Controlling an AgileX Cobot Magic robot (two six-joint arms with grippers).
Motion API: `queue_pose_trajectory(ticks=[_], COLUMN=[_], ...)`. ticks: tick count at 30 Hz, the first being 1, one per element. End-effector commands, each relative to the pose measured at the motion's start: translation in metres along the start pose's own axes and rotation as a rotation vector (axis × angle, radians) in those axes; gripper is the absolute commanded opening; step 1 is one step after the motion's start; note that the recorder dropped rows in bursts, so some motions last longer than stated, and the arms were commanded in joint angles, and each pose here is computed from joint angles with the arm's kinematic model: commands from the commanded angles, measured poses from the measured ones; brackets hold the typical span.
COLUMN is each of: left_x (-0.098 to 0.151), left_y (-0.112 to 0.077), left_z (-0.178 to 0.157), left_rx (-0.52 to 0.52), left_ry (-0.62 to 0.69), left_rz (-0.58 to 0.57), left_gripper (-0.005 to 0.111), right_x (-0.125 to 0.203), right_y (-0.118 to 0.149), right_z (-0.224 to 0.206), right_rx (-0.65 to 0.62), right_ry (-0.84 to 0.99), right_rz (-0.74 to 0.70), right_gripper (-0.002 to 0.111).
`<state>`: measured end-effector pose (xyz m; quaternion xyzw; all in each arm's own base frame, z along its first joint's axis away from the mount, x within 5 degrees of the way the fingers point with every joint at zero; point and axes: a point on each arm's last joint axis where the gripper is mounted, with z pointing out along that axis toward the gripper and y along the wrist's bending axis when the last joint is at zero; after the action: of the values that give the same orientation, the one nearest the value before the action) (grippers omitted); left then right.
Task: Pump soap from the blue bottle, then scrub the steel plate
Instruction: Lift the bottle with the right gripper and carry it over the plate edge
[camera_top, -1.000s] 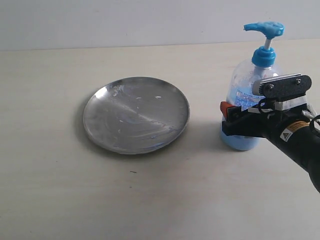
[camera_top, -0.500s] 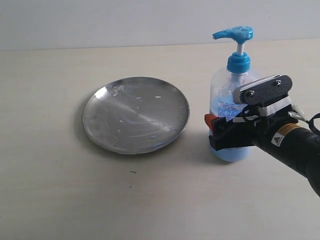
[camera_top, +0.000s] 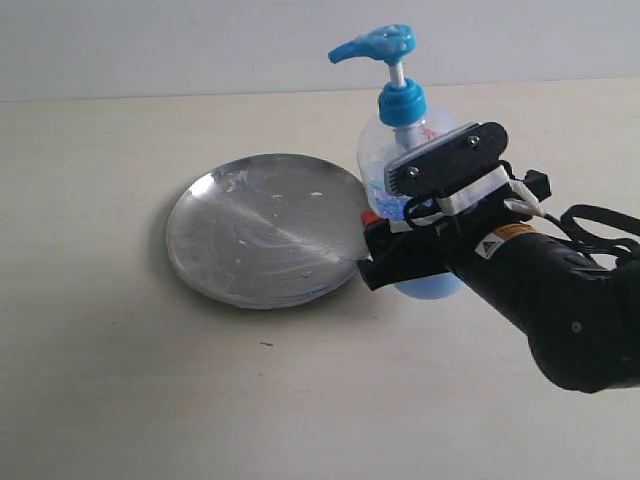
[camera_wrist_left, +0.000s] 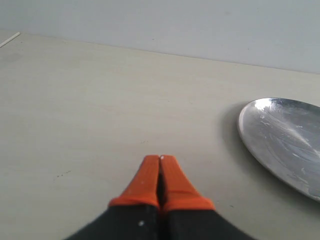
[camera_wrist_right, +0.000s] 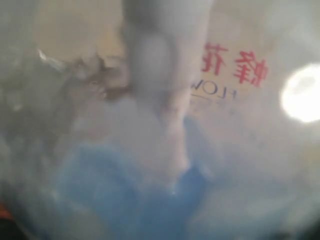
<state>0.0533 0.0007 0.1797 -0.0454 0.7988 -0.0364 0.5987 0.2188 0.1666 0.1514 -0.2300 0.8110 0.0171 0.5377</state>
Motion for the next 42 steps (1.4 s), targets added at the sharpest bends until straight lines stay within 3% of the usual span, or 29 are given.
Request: queue_pose_trajectory(ticks=[1,13,23,35,42], left_x=[-0.002,-0.002,-0.002,-0.002,-0.002], left_y=[0.0,0.0,0.0,0.0,0.0], left_z=[0.0,0.0,0.0,0.0,0.0], left_rx=[0.0,0.0,0.0,0.0,0.0], left_ry=[-0.021,-0.021,-0.021,-0.021,-0.021], left_rz=[0.001,0.001,0.001,0.001,0.001], left_gripper=[0.0,0.0,0.0,0.0,0.0], right_x=[-0.022,-0.002,-0.013,-0.003,-0.002], right_y=[0.002,0.011,0.024,0.028,0.028], right_z=[0.002,0.018,0.02,0.031,0.031], right_rx=[0.098,0.116,0.08,0.176,0.168], right_ry=[-0.078,-0.008,-0.041,0.061,0.07], right_rz=[0.008,0.027,0.07,0.105,0.091], right_gripper=[0.0,0.0,0.0,0.0,0.0])
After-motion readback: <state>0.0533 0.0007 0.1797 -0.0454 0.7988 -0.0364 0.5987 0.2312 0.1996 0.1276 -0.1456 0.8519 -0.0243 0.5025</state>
